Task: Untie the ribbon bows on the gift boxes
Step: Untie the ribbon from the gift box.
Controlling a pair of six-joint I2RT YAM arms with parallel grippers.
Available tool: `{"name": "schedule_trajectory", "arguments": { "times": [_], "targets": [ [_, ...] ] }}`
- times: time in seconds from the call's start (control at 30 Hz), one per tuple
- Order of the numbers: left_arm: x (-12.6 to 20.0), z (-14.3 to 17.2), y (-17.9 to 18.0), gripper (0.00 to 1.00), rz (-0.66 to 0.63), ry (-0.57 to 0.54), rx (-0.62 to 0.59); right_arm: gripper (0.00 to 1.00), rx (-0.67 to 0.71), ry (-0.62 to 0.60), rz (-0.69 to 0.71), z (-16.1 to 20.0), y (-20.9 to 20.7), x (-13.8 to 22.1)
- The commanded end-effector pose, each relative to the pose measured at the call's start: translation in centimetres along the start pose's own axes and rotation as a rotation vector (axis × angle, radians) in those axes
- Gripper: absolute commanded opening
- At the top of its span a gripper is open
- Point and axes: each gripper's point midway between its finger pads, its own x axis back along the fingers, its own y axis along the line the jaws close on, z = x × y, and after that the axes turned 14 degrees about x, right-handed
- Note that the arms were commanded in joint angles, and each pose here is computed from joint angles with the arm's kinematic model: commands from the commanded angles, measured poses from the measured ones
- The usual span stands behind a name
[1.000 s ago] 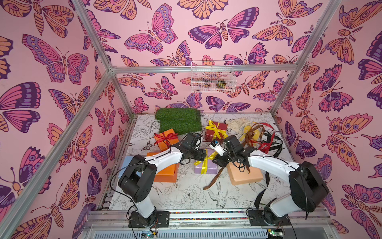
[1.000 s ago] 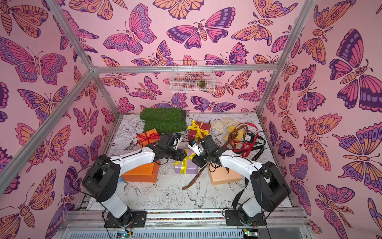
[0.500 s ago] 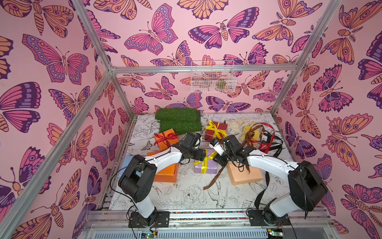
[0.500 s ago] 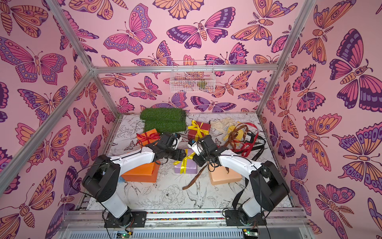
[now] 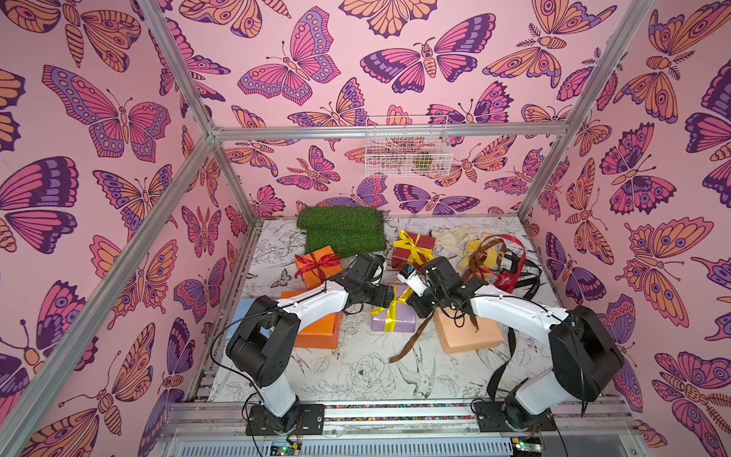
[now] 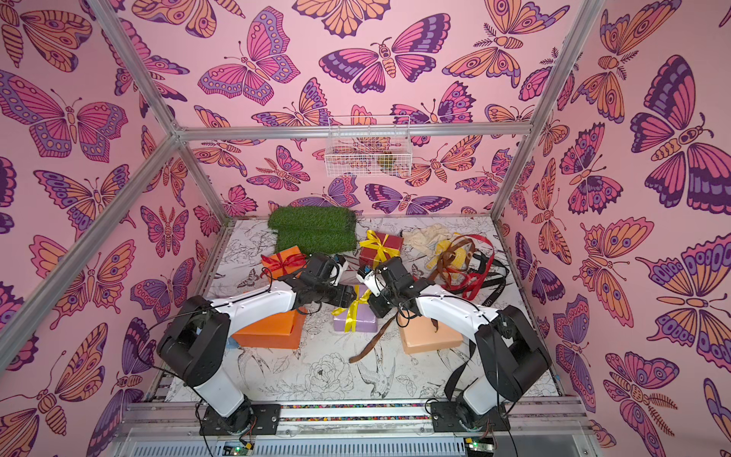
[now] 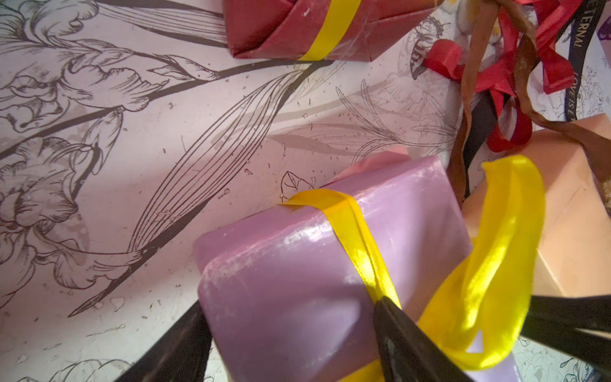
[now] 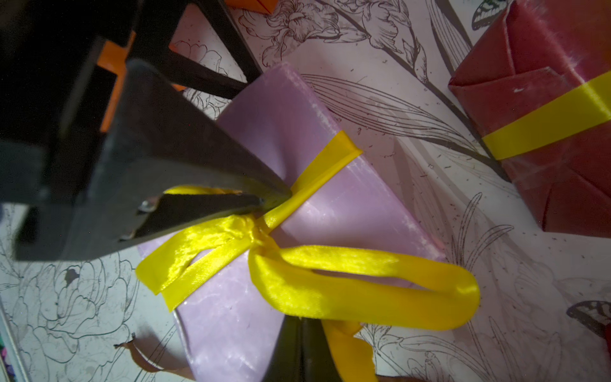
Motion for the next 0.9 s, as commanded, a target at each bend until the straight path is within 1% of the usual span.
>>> {"name": "schedule_trajectory", "arguments": {
  "times": [0.0, 0.13, 0.43, 0.77, 0.87],
  "targets": [
    [-0.7, 2.3, 2.3, 0.77, -0.067, 0.066, 0.014, 0.00, -0.023, -0.040, -0.033, -1.7, 0.5, 0.7],
    [-0.9, 2.3, 2.5, 0.77, -0.068, 0.070, 0.015, 0.00, -0.036, -0.091, -0.060, -3.0, 1.2, 2.2],
    [-0.4, 2.4, 2.6, 0.77, -0.076, 0.063, 0.022, 0.00, -0.058, -0.277, -0.084, -7.5, 1.6, 7.0],
    [-0.1, 2.6, 2.8, 0.78, -0.080, 0.063, 0.024, 0.00, -0.086, -0.554, -0.073, -12.9, 0.8, 14.1],
    [-0.2, 2.7, 2.9, 0.78, -0.080, 0.068, 0.027, 0.00, -0.084, -0.567, -0.061, -13.4, 0.5, 14.8]
  ]
}}
